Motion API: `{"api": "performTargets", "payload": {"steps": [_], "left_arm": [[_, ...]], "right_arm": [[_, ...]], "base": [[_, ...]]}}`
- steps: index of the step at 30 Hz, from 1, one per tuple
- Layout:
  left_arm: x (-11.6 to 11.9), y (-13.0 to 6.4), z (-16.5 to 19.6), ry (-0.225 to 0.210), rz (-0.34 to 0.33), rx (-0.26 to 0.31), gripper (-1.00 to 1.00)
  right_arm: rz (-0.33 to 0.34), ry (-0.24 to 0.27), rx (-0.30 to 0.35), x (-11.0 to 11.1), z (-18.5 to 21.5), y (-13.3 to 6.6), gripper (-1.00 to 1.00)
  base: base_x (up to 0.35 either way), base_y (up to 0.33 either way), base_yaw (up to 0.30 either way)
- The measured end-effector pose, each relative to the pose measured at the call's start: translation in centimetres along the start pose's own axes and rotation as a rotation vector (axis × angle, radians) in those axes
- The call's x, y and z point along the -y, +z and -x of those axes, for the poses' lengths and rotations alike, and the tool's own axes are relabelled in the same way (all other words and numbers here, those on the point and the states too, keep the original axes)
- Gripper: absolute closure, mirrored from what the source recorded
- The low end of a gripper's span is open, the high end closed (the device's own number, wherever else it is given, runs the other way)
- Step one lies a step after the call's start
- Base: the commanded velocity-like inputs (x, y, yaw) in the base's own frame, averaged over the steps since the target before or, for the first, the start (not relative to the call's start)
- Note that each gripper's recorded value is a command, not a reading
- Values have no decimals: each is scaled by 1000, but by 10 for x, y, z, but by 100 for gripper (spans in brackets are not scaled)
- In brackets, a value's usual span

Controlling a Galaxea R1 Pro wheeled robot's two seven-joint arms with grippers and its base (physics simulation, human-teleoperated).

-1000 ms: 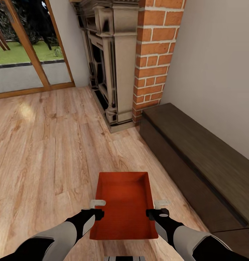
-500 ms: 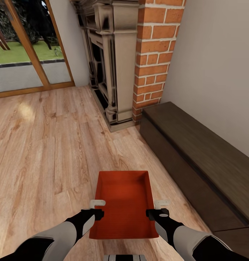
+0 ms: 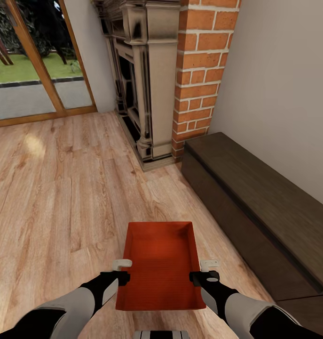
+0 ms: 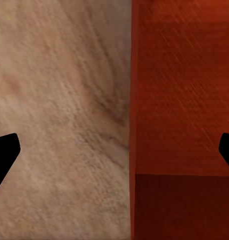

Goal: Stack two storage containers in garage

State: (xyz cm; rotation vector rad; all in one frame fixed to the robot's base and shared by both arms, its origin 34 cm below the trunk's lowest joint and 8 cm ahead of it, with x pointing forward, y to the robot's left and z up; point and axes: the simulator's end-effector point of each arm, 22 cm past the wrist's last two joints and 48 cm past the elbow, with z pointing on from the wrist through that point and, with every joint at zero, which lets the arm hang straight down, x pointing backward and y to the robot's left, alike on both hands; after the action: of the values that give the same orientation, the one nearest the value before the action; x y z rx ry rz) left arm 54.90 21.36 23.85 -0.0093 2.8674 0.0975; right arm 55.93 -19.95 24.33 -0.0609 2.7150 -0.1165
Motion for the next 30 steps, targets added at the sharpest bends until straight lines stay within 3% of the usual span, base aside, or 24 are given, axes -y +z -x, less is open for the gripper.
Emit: {"api": "performTargets", "payload": {"steps": [11, 30], "left_arm": [[5, -1, 0, 2, -7, 2, -100], [5, 25, -14, 0, -6, 2, -100]], "right_arm": [[-1, 0, 0, 1, 0, 0, -100], [0, 0, 0, -2, -18, 23, -100]], "base": [[0, 0, 0], [0, 0, 0]]}}
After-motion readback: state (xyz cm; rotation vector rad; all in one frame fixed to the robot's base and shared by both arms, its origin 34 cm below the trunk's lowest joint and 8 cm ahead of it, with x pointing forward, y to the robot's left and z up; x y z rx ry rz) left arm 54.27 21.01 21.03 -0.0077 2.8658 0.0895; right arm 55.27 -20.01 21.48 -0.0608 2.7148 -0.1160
